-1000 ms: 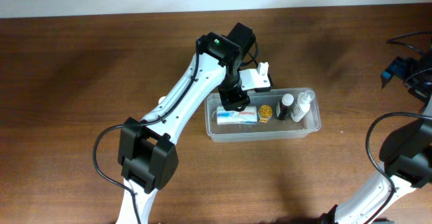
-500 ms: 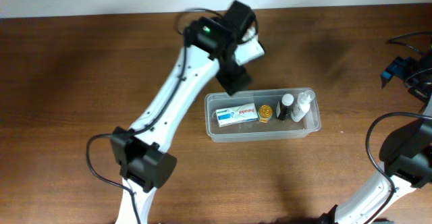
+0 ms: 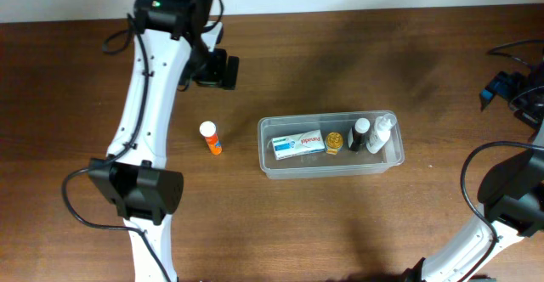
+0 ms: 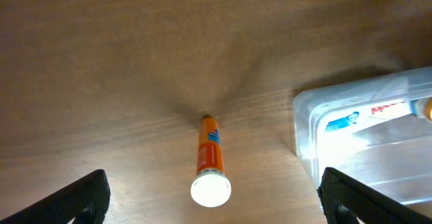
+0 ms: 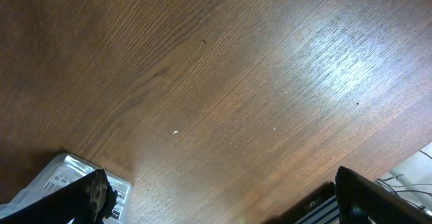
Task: Pack container
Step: 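Open left gripper and move it to the orange tube, then lower left gripper onto the orange tube and grasp it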
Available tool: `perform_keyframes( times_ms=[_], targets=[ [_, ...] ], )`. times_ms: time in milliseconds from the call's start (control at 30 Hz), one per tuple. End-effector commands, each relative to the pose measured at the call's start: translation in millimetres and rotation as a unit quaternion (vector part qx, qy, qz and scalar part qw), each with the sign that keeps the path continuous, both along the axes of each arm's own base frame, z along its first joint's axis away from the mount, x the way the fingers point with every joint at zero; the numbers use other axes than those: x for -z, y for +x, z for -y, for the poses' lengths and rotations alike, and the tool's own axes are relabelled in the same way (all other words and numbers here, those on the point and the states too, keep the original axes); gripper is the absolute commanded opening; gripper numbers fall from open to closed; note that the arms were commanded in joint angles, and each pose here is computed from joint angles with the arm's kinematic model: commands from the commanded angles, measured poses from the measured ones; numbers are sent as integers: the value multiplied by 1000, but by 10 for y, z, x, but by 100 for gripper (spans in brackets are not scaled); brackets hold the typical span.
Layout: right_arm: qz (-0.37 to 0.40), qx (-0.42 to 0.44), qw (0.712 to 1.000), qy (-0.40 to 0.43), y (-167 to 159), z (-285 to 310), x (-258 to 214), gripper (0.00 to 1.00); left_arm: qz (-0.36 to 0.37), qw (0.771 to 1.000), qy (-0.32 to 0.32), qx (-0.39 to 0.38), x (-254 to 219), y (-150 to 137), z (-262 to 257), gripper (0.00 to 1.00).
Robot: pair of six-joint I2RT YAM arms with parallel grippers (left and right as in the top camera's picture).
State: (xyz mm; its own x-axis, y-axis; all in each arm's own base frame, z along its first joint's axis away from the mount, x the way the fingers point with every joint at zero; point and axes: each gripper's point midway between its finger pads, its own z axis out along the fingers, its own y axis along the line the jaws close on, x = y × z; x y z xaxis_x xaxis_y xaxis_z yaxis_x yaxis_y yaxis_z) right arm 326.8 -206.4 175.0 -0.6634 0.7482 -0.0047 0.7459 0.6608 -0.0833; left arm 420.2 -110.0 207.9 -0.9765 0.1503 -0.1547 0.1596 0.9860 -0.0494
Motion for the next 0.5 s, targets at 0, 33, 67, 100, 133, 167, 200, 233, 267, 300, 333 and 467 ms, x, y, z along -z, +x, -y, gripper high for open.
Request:
perform_keyframes(
  times_ms=[0,33,67,100,133,167,200,233,267,300,333,467],
  targets=[
    [11,4,1000,-5,-4,-22,-79,98,-38,998,-36,-36,129,-59,-11,99],
    [11,4,1000,-5,-3,-24,-79,98,-48,997,-34,-43,176,-77,-41,99],
    [11,4,1000,-5,-4,-23,-79,98,-57,997,-32,-45,222,-100,-60,99],
    [11,4,1000,-5,-3,-24,-79,98,-67,996,-29,-46,277,-129,-71,99],
    [11,4,1000,-5,-3,-24,-79,98,-77,996,-27,-46,323,-158,-77,100],
    [11,4,1000,-5,-4,-23,-79,98,-96,994,-21,-46,417,-219,-84,99],
    [11,4,1000,-5,-3,-24,-79,98,-105,993,-19,-46,460,-251,-84,99],
    [11,4,1000,-5,-4,-23,-79,98,-120,991,-12,-51,535,-303,-100,99],
    [11,4,1000,-5,-4,-23,-79,98,-127,990,2,-66,582,-326,-152,99],
    [11,4,1000,-5,-3,-24,-79,98,-129,988,26,-83,623,-339,-234,99],
    [11,4,1000,-5,-3,-24,-79,98,-129,986,49,-96,651,-346,-314,99],
    [11,4,1000,-5,-4,-23,-79,98,-143,983,53,-103,716,-400,-334,99]
  ],
)
